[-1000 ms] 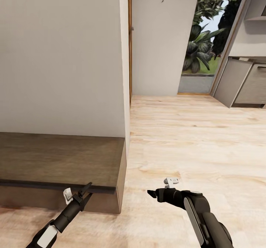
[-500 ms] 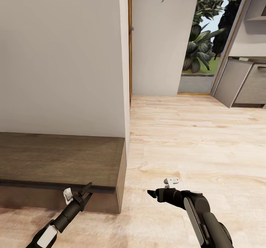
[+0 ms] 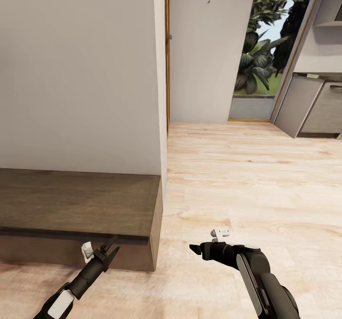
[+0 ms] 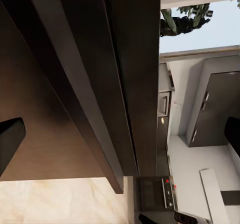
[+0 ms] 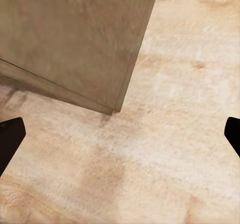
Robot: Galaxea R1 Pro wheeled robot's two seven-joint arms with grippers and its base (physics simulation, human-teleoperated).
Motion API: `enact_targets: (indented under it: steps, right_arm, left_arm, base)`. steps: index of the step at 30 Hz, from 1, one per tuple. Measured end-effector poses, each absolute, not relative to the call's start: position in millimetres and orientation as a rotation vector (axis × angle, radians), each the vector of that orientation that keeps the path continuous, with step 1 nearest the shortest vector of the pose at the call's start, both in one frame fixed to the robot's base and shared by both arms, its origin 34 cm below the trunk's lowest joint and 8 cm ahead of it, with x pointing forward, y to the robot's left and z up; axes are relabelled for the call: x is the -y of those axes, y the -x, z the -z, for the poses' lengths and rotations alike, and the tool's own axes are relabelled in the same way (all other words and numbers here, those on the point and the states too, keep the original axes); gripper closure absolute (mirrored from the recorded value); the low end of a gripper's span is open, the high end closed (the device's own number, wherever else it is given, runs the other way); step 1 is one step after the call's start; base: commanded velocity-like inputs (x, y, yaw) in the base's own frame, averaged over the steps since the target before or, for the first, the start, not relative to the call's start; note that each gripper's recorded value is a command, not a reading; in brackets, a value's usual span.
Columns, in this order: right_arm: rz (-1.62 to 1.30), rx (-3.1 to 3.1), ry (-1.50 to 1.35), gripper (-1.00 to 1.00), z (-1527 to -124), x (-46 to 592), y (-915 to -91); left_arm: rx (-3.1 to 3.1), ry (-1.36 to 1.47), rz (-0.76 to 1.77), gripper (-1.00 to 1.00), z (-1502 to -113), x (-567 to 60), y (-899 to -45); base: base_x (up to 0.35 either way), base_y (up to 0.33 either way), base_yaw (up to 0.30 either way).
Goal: Place each of the two pumpkins and all three candles from the living room inside a cabinet in the living room (use any cabinet), then make sure every cabinet is closed, and position the cauldron so it is next to a table in the living room.
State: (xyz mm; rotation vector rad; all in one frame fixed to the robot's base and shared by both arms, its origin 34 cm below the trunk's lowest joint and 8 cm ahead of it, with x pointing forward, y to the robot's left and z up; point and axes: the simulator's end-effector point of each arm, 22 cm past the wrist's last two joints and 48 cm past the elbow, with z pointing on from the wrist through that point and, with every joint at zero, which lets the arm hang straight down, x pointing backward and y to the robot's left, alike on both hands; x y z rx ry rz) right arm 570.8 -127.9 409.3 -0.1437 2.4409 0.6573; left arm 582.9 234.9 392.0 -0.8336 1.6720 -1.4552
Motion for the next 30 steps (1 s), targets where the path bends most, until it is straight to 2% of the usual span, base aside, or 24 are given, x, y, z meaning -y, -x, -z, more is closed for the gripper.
enact_targets:
  steps: [30]
  right_arm:
    - [-0.665, -2.476, 0.133, -1.0, -390, 128, -567]
  left_arm:
    - [-1.696, 0.862, 1.45, -1.0, -374, -235, -578]
  base:
    - [0.0, 0.0, 0.0]
